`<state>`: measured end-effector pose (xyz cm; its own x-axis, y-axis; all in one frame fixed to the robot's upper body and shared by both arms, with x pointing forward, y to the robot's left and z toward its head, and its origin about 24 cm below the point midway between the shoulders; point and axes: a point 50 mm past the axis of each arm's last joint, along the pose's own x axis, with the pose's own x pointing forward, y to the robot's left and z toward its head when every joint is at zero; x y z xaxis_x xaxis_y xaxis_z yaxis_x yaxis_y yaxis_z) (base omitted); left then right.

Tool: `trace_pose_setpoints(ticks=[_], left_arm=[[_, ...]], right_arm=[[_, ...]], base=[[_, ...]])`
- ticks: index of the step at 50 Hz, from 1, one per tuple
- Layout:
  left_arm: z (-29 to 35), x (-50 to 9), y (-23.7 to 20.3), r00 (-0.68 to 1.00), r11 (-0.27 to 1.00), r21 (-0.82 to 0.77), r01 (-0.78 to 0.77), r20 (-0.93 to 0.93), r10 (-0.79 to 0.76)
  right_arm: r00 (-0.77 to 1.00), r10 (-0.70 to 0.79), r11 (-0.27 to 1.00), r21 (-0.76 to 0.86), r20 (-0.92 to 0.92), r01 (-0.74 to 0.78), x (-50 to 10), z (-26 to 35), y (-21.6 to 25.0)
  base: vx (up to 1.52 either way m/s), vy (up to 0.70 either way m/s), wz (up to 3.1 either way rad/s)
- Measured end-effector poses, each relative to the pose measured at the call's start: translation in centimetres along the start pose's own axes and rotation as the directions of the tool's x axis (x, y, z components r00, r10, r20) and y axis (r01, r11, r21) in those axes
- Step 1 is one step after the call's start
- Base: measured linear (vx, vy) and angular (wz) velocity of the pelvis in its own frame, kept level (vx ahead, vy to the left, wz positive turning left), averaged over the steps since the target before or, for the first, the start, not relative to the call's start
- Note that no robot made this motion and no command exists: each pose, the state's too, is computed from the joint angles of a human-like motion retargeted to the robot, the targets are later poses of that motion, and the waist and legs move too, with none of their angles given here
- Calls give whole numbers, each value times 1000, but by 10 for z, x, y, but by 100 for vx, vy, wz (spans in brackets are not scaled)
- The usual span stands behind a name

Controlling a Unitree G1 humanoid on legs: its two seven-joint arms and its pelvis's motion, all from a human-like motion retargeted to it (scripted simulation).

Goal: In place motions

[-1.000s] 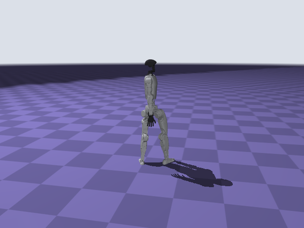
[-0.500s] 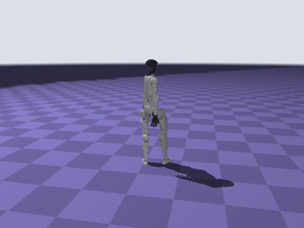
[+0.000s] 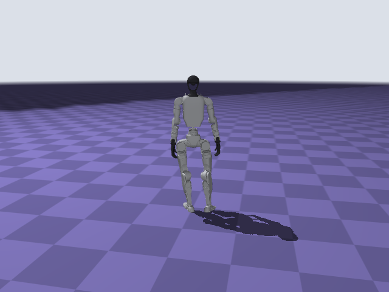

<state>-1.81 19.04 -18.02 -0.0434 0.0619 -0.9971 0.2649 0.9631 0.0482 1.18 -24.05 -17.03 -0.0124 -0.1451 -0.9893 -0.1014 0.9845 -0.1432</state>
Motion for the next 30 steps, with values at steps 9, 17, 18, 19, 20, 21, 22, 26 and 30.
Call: trace_pose_setpoints(ticks=[9,17,18,19,20,21,22,26,30], left_arm=[[-4,0,-9,1000,1000,-24,-6,-13,6],[-3,0,-4,1000,999,30,-31,0,31],[-2,0,-3,999,999,33,-35,3,34],[-2,0,-2,999,999,33,-39,5,38],[-2,0,-1,999,999,32,-43,7,43],[-2,0,-1,999,999,26,-46,6,46],[-3,0,0,999,999,20,-48,5,48],[-11,-1,1,999,998,-24,-53,-9,52],[-28,-2,0,998,993,-101,-64,-36,61]], right_arm=[[986,71,994,-91,149,-58,-2,46,14],[981,86,979,-195,172,-52,-2,53,27],[983,86,980,-194,165,-53,-2,51,28],[984,87,980,-191,157,-56,-1,48,28],[985,87,980,-188,149,-59,-1,45,29],[987,86,981,-184,138,-60,-1,42,29],[988,85,982,-179,127,-61,0,38,29],[994,73,985,-162,75,-60,1,22,28],[997,64,987,-151,41,-57,1,9,27]], base=[[3,6,44],[0,0,6],[0,0,0],[0,0,0],[0,0,0],[0,0,0],[0,0,0],[2,4,-29],[-1,2,-48]])
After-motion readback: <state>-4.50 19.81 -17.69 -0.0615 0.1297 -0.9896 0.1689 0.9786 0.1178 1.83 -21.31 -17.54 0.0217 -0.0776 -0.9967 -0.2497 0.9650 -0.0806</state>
